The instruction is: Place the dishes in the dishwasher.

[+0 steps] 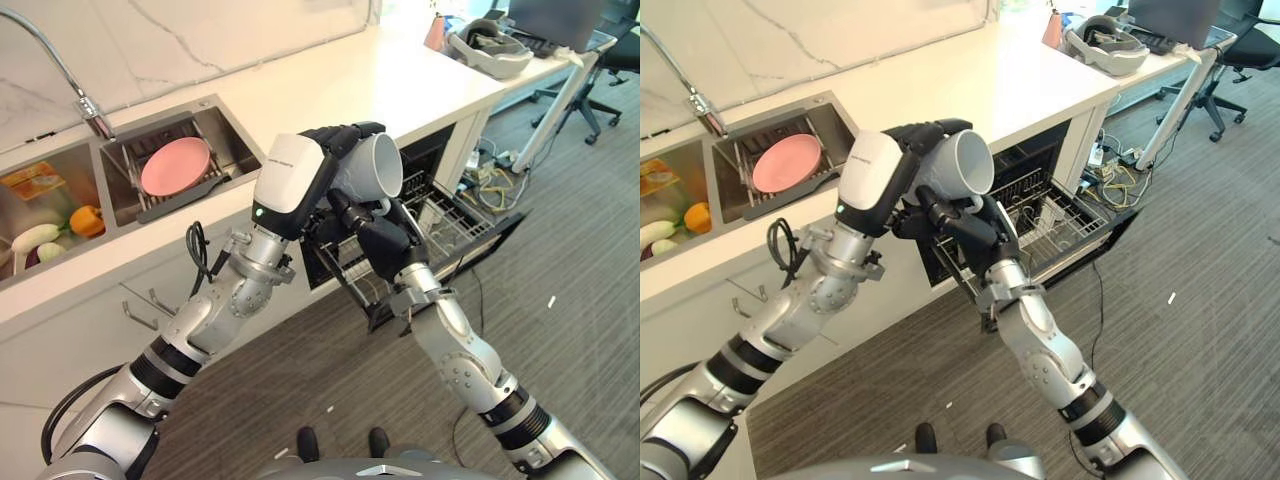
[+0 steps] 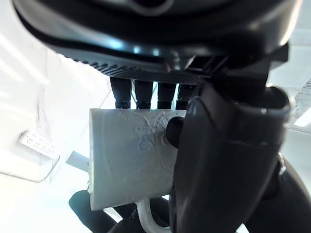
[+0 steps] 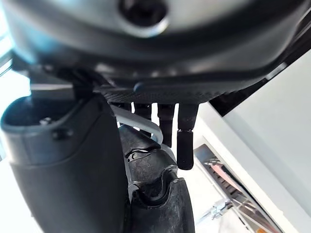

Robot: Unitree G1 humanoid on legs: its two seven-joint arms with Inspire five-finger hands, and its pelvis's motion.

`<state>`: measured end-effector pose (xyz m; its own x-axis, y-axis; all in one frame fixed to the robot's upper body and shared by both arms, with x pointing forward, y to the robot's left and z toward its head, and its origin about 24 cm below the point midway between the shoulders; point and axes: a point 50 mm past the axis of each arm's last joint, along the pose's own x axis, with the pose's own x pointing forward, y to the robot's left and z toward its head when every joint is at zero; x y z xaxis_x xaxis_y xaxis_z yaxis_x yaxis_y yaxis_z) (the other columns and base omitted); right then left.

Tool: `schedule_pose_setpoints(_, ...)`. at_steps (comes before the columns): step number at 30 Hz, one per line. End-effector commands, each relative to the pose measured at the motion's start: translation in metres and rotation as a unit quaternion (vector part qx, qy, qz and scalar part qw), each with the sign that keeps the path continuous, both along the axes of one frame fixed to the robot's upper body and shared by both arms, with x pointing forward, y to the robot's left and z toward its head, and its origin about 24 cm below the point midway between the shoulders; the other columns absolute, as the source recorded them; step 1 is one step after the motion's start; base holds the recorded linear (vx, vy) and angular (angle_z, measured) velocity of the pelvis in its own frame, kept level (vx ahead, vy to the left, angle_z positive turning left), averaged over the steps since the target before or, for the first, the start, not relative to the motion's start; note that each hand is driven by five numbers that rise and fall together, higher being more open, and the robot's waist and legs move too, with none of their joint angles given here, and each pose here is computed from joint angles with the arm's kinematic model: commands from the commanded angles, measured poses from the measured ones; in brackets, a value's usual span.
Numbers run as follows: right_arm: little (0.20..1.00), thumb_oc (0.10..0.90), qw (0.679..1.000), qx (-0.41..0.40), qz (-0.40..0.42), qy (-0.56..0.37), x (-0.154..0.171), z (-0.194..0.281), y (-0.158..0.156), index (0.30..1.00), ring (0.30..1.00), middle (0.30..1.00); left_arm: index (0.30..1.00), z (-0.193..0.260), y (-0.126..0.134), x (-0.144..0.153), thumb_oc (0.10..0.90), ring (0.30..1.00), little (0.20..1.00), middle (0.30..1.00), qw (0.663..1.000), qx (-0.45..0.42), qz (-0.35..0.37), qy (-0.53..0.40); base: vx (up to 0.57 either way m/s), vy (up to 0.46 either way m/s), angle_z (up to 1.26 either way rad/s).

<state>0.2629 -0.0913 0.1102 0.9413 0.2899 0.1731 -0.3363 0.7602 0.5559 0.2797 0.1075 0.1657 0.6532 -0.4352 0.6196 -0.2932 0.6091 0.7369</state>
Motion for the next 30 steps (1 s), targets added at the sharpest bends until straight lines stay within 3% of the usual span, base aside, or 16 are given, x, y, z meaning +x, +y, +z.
schedule_pose_setpoints(1, 0.300, 0.400, 0.954, 0.134, -0.060, -0.260, -0.004, 0.105, 0.001, 0.300, 0.300, 0.300, 0.300, 0.004, -0.046, -0.008, 0.400, 0.300, 0.300, 0.300, 0.997, -0.003, -0.079, -0.028, 0.00, 0.004, 0.05)
schedule_pose_setpoints(11, 0.300, 0.400, 0.951, 0.099, -0.093, -0.280, -0.005, 0.106, -0.007, 0.300, 0.300, 0.300, 0.300, 0.013, -0.031, -0.016, 0.400, 0.300, 0.300, 0.300, 0.996, -0.029, -0.080, -0.040, -0.01, -0.003, 0.01)
schedule_pose_setpoints(12, 0.575, 0.584, 0.950, 0.095, -0.096, -0.281, -0.004, 0.106, -0.008, 0.575, 0.575, 0.575, 0.300, 0.010, -0.030, -0.017, 0.400, 0.300, 0.300, 0.300, 0.996, -0.030, -0.080, -0.033, 0.00, 0.000, 0.00)
schedule_pose_setpoints(13, 0.900, 0.800, 0.949, 0.091, -0.098, -0.286, -0.004, 0.108, -0.009, 0.900, 0.900, 0.900, 0.300, 0.008, -0.029, -0.017, 0.400, 0.300, 0.300, 0.300, 0.996, -0.029, -0.080, -0.028, 0.03, 0.001, 0.01)
schedule_pose_setpoints(30, 0.900, 0.800, 0.935, 0.070, -0.077, -0.339, -0.003, 0.127, -0.006, 0.900, 0.900, 0.900, 0.300, 0.008, -0.040, -0.020, 0.400, 0.300, 0.300, 0.300, 0.990, -0.027, -0.137, 0.008, 0.00, -0.003, 0.00)
